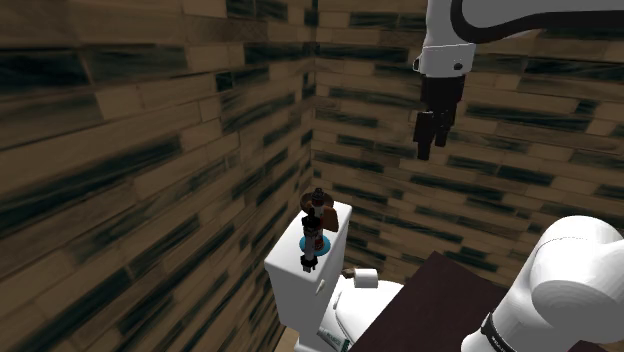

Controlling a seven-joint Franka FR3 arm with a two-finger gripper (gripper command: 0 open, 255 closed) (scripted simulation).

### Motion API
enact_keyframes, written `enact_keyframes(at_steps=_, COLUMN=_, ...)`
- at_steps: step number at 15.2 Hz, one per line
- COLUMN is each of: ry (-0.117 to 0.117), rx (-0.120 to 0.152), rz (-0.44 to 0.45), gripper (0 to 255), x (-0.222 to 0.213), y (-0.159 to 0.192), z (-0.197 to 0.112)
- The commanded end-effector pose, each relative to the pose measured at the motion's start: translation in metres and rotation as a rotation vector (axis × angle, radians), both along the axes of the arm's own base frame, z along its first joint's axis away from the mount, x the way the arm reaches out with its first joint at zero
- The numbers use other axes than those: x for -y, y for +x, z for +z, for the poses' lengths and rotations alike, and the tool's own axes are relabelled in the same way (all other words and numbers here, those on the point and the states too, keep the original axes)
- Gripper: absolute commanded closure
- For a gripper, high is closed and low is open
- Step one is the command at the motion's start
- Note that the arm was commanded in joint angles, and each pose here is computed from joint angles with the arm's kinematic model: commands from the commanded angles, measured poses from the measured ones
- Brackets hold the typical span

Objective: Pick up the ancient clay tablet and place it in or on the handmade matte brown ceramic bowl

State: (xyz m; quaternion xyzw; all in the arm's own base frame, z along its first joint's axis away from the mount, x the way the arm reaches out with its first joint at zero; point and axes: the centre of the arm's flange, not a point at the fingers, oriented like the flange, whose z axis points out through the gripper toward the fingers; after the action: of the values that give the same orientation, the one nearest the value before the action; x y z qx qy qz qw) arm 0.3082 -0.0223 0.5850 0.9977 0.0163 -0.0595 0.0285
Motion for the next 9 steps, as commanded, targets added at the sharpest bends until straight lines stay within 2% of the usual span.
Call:
enact_keyframes(at_steps=1, ry=0.0, rx=0.0, rz=0.0, gripper=0, x=0.0, y=0.0, z=0.0)
enact_keyframes(at_steps=9, ry=-0.071, rx=0.043, rz=0.078, gripper=0, x=0.001, y=0.051, z=-0.087)
